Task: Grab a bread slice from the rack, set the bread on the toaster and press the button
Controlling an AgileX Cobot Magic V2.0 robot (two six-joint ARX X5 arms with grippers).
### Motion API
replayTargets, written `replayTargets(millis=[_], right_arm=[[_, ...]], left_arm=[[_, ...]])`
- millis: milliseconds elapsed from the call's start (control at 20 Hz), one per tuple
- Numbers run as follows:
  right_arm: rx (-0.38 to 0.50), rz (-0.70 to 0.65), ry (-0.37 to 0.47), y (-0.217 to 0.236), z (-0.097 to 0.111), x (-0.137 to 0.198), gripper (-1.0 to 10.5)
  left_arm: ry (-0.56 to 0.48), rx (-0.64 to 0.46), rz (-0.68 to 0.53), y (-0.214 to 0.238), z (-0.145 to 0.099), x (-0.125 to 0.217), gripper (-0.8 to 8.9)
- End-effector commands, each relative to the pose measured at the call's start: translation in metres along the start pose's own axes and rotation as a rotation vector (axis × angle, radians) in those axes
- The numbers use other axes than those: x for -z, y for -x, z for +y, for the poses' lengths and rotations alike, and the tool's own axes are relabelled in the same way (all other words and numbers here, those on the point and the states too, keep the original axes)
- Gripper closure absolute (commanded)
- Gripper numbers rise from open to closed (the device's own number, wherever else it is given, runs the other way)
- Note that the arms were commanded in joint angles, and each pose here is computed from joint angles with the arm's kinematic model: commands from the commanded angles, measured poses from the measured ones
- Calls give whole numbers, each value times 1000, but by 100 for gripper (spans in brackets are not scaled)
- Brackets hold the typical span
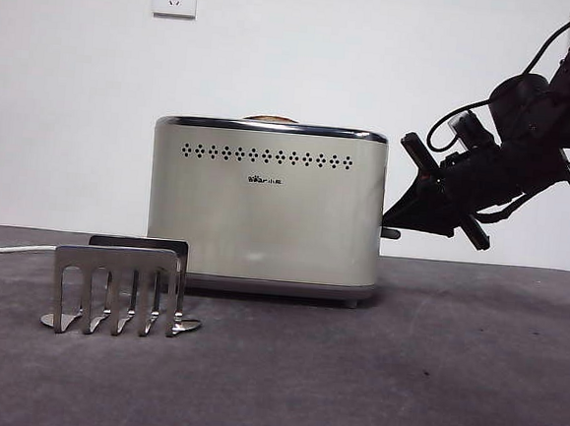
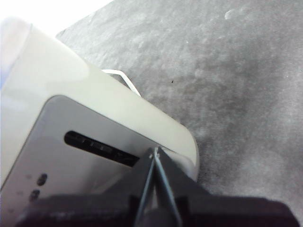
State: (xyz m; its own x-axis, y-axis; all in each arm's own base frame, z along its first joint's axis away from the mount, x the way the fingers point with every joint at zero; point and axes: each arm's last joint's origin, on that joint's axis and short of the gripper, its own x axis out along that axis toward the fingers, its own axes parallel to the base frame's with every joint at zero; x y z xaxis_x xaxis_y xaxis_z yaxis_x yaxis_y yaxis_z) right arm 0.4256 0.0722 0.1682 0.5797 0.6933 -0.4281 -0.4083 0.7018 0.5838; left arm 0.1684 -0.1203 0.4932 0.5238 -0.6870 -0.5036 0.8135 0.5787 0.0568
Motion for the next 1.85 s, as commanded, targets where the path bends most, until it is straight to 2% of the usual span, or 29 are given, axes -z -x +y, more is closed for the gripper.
replayTargets(millis=[50,300,450,600,750,900,1150,1250,1600,1850], right_arm=[[62,98,-69,-11,-16,27,959],[56,85,-59,-10,-15,25,959],[46,31,-23,3,-2,8,959],[25,-58,40,31,24,-18,959],[4,-147,105,73,63,-42,959],[4,-155,137,118,103,-49,959],[23,-24,217,201,172,-18,958],[20,13,249,221,188,-5,958],[2,143,291,268,220,38,958],[-5,221,297,286,229,58,958]], left_arm=[[7,7,7,-3,0,1,464],[9,8,14,-3,-1,2,464],[10,9,17,-3,-1,2,464],[12,9,22,-2,-1,3,464],[12,9,21,-2,-1,2,464],[13,10,24,-2,-1,3,464],[31,25,84,-2,-2,9,468],[38,30,106,-2,-3,11,468],[62,49,182,-1,-5,18,468],[80,63,242,1,-7,24,474]])
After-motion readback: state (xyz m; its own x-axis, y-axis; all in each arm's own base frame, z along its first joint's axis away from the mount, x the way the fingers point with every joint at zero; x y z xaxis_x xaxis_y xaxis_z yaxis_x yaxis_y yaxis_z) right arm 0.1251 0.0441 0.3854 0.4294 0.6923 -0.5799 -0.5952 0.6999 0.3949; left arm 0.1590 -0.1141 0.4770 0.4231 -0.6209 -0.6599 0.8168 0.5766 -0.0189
